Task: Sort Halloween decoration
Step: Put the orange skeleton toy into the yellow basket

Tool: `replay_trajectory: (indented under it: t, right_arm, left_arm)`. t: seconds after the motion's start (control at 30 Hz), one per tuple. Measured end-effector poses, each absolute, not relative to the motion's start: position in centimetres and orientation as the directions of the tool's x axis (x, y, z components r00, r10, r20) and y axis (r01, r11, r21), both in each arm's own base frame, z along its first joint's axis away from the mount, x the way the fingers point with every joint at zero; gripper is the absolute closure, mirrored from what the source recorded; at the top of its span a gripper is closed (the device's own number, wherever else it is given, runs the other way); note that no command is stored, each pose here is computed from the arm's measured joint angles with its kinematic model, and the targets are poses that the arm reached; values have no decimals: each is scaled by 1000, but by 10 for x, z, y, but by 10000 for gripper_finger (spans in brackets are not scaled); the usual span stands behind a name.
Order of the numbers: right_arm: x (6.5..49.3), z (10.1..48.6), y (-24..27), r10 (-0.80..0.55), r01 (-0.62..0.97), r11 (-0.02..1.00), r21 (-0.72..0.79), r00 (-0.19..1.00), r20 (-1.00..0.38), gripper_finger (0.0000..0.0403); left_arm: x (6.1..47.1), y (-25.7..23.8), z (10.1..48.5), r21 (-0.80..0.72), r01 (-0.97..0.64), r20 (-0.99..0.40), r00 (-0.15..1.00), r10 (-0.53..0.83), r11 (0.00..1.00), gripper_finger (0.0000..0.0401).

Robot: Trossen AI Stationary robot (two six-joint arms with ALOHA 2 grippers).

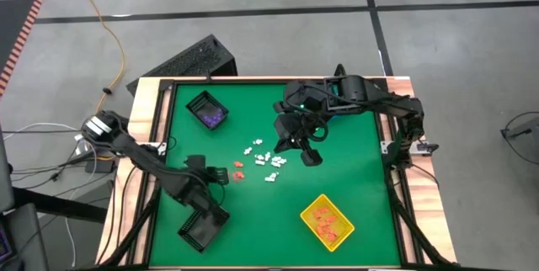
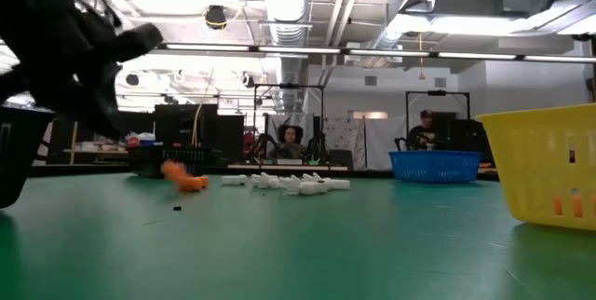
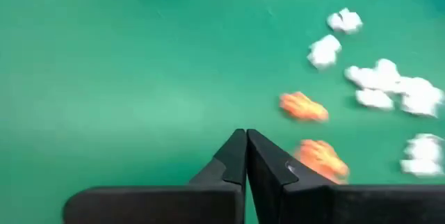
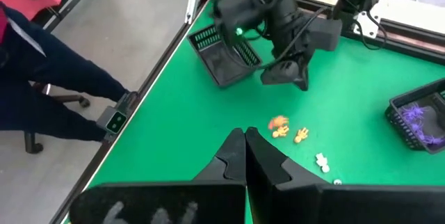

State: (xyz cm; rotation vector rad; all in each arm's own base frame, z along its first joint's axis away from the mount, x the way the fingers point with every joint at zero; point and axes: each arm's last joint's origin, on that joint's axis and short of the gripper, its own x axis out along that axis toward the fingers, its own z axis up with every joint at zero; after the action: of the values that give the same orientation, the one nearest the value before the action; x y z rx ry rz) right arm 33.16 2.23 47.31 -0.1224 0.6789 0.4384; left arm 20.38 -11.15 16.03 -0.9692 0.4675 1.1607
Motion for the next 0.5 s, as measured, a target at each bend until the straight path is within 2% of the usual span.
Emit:
replay_trajectory:
  t: [0.13, 0.27, 0.33, 0.5]
  right_arm:
    - [332, 474, 20, 348, -429, 903, 23, 698, -626, 383]
    - [331, 472, 19, 347, -450, 893, 0, 688, -637, 383]
    - [332, 471, 17, 364, -474, 880, -1, 677, -639, 383]
    - [342, 460, 20, 463, -556, 830, 43, 645, -608, 383]
  left_arm:
    - [212, -114, 189, -544, -817, -656, 556, 510, 191, 401]
    - [200, -107, 203, -545, -811, -646, 569, 509, 213, 401]
    - [195, -107, 218, -597, -767, -609, 623, 490, 234, 401]
    - [180, -111, 259, -698, -593, -422, 794, 439, 402, 401]
